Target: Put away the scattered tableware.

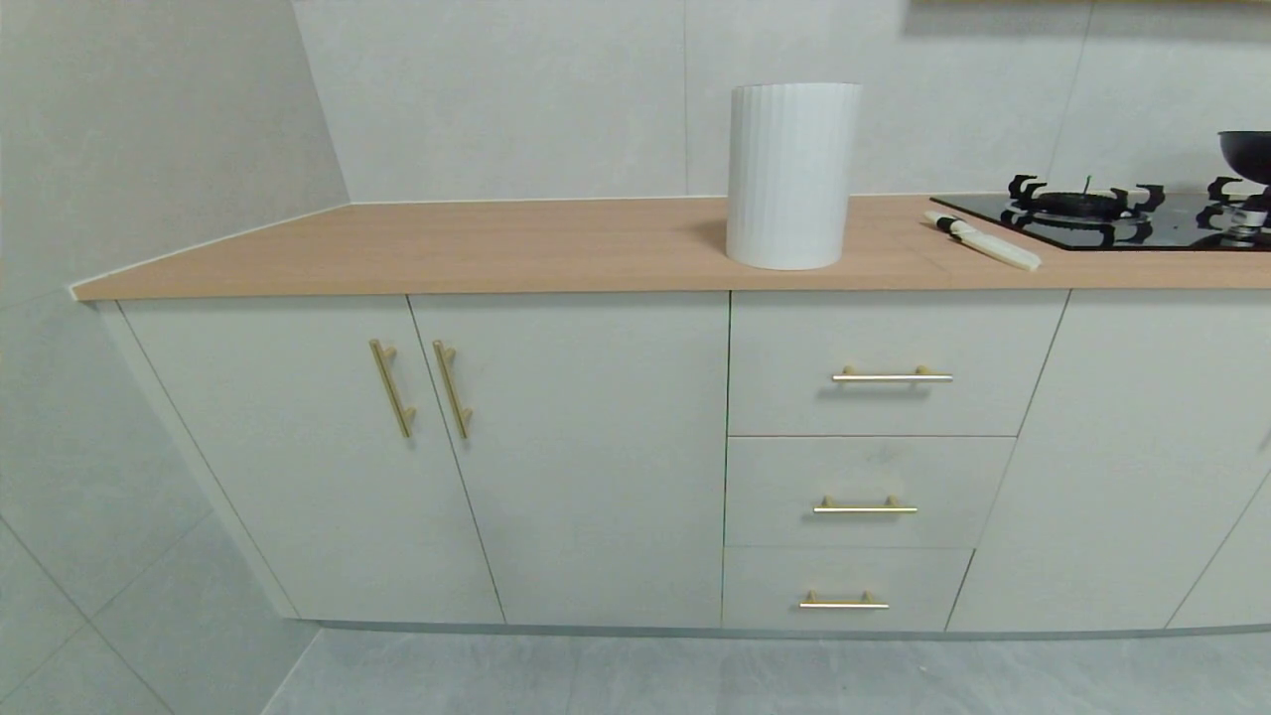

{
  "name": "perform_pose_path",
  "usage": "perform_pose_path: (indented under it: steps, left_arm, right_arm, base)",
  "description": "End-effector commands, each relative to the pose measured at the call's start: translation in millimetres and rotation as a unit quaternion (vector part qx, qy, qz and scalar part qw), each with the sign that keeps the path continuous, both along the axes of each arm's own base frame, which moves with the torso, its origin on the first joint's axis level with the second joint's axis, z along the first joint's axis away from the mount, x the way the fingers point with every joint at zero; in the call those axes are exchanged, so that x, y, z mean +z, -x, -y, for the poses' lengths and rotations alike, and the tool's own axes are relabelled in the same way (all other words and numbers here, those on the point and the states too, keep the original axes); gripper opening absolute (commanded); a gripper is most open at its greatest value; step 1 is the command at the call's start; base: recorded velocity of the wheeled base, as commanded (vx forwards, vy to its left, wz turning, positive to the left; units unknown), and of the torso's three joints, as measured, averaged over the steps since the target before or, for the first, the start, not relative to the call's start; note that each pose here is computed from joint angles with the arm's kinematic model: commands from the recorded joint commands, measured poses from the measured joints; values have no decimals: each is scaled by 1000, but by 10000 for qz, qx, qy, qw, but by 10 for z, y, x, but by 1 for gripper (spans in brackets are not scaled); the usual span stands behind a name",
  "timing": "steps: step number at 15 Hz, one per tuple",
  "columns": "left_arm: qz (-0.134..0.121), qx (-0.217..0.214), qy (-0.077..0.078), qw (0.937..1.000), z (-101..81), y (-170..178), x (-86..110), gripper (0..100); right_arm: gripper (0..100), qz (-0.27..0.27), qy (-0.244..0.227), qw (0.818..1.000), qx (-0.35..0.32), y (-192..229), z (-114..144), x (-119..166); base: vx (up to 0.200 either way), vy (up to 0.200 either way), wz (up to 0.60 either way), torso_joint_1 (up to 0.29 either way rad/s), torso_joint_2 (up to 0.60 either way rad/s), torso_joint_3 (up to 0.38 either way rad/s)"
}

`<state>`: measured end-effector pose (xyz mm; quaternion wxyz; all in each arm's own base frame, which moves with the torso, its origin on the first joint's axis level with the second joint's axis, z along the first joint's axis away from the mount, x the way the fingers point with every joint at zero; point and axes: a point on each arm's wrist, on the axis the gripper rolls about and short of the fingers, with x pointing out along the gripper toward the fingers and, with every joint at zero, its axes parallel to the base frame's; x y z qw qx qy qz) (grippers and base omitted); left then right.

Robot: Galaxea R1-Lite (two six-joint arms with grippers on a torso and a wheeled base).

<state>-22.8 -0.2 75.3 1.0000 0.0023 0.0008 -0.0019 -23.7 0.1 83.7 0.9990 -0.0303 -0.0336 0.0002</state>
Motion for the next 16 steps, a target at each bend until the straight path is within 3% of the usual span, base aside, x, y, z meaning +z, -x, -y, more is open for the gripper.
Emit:
perform_pose_path:
  steps: [1, 16]
  left_arm:
    - [1, 4, 0, 10000, 0, 0, 0, 100]
    - [1, -4, -46, 10000, 1, 0, 0, 100]
  right_arm:
    - [100, -398, -17, 9992, 96, -7, -4, -89]
    - [100, -317, -361, 9988, 101, -9, -4, -77]
  base:
    - [0, 0, 0, 0, 0, 0]
    - [0, 0, 0, 0, 0, 0]
